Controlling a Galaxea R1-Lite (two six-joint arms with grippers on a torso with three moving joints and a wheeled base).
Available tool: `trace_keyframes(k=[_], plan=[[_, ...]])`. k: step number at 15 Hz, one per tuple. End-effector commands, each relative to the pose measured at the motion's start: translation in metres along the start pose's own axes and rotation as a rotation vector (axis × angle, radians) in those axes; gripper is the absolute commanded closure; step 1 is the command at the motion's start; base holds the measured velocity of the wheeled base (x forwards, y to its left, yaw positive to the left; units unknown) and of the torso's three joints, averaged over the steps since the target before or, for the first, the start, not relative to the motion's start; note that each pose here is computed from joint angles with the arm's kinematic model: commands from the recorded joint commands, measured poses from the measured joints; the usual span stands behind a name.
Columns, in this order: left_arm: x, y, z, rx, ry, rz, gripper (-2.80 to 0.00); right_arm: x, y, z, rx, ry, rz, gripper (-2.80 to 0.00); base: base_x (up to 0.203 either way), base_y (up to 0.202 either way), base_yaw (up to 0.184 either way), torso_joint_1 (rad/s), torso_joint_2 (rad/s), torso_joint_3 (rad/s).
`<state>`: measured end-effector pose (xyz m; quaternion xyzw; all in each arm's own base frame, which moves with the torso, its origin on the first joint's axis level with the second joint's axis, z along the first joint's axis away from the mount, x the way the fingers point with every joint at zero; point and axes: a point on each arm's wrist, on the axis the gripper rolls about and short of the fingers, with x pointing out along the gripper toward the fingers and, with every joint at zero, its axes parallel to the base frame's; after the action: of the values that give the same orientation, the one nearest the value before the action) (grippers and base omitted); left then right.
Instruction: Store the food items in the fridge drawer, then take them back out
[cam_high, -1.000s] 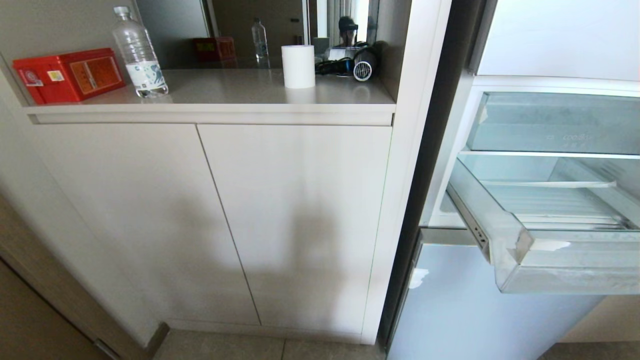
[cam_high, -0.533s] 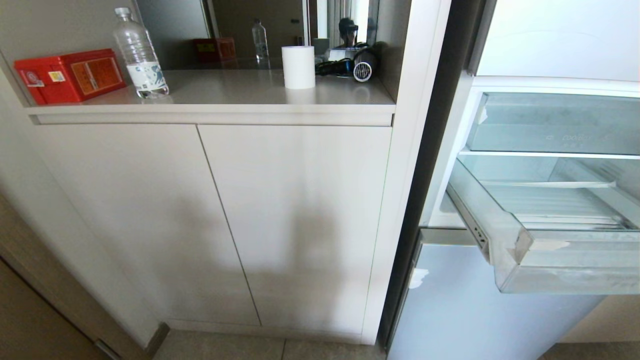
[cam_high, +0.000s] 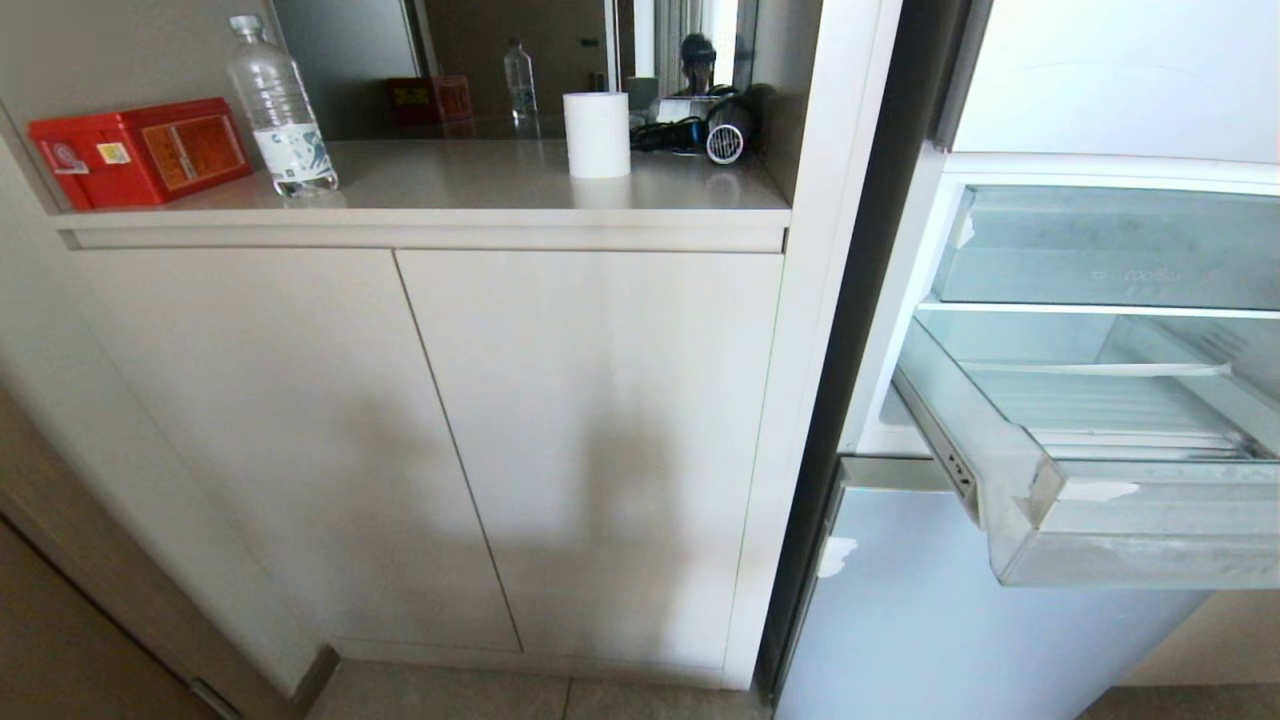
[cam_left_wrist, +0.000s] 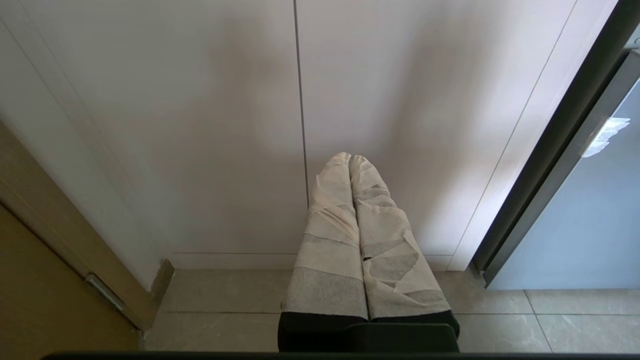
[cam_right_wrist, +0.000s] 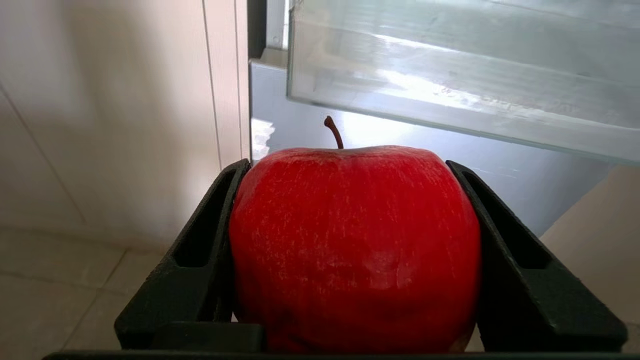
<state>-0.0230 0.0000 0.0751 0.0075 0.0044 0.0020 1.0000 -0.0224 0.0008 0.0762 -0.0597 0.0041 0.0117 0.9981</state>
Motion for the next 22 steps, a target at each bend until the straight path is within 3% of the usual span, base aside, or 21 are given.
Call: trace_keyframes(k=[1, 5, 8, 22], plan=[[0.0, 0.0, -0.0001, 0.0, 0.0, 0.001, 0.0, -0.0004, 0.0002, -0.0019, 0.005, -0.002, -0.001, 0.0, 0.0, 0.0, 0.0, 0.0, 0.0, 0.0], [0.0, 0.0, -0.0001, 0.0, 0.0, 0.001, 0.0, -0.0004, 0.0, -0.0017, 0.04, -0.004, -0.008, 0.0, 0.0, 0.0, 0.0, 0.0, 0.0, 0.0], [0.0, 0.0, -0.0001, 0.0, 0.0, 0.001, 0.0, -0.0004, -0.0005, -0.0012, 0.113, -0.009, -0.029, 0.0, 0.004, 0.003, -0.079, 0.003, 0.0, 0.001], [0.0, 0.0, -0.0001, 0.0, 0.0, 0.001, 0.0, -0.0004, -0.0006, -0.0012, 0.116, -0.008, -0.033, 0.0, -0.001, 0.008, -0.175, 0.004, 0.0, 0.002]])
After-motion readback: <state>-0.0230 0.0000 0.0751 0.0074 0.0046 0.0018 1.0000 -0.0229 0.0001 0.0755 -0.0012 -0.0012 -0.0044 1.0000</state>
